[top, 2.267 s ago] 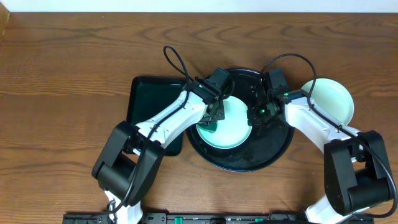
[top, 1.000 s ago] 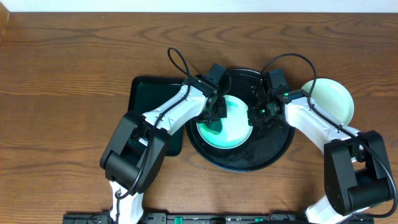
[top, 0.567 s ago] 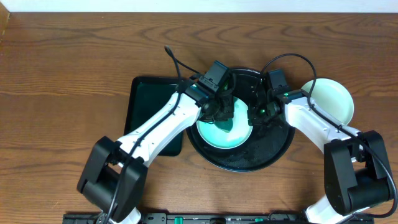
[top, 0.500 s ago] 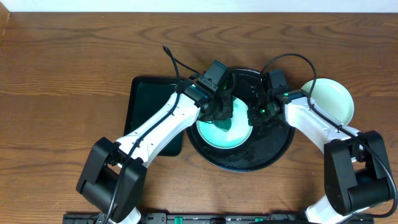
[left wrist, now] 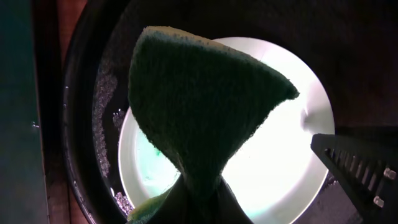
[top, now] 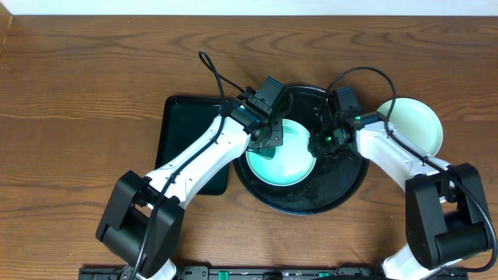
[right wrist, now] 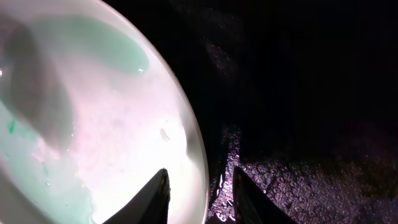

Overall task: Clean dirty plates on tray and stack at the side
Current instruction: 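Press the sponge onto the plate center and start scrubbing, then scrub the sponge in circles over the plate's left half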

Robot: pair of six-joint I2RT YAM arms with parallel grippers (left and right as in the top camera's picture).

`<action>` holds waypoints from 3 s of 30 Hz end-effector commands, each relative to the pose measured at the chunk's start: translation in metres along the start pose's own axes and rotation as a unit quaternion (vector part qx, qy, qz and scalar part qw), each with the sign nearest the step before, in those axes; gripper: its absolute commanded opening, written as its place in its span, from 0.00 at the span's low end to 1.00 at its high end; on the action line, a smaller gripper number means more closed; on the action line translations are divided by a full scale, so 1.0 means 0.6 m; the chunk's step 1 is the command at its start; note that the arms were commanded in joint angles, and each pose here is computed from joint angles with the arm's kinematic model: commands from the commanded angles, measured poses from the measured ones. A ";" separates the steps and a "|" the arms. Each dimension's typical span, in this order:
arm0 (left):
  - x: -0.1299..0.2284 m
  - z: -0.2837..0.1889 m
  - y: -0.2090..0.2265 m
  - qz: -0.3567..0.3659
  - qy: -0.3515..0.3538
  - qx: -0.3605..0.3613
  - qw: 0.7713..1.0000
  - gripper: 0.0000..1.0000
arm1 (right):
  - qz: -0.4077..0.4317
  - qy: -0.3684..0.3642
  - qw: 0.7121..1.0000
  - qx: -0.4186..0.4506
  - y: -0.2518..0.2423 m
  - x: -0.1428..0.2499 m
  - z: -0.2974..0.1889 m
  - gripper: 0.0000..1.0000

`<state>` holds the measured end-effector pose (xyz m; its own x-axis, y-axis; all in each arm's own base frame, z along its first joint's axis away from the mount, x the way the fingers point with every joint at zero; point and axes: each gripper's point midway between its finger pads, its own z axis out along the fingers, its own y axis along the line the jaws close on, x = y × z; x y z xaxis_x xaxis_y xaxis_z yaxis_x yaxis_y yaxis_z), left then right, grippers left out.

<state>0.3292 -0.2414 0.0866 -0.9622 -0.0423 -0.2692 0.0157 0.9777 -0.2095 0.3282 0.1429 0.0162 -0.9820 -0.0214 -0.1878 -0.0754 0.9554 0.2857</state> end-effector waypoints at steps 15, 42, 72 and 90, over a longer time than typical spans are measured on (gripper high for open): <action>0.008 0.026 0.019 0.003 -0.008 -0.013 1.000 0.07 | -0.015 0.007 1.000 0.001 0.000 0.007 0.007 0.34; 0.008 0.026 0.019 0.003 -0.007 -0.013 1.000 0.07 | -0.025 0.009 1.000 0.015 -0.010 0.007 0.013 0.27; 0.036 0.075 0.052 -0.020 -0.003 -0.038 0.999 0.07 | -0.024 0.013 1.000 0.016 -0.011 0.010 0.017 0.01; 0.076 0.156 0.060 -0.026 0.057 -0.044 0.997 0.07 | -0.026 0.012 0.999 0.015 -0.009 0.009 0.017 0.01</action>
<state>0.3260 -0.2333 0.0134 -0.9668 -0.0689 -0.2459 -0.0272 0.9852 -0.1692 0.3282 0.1405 0.0098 -0.9794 -0.0663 -0.1907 -0.1155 0.9587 0.2600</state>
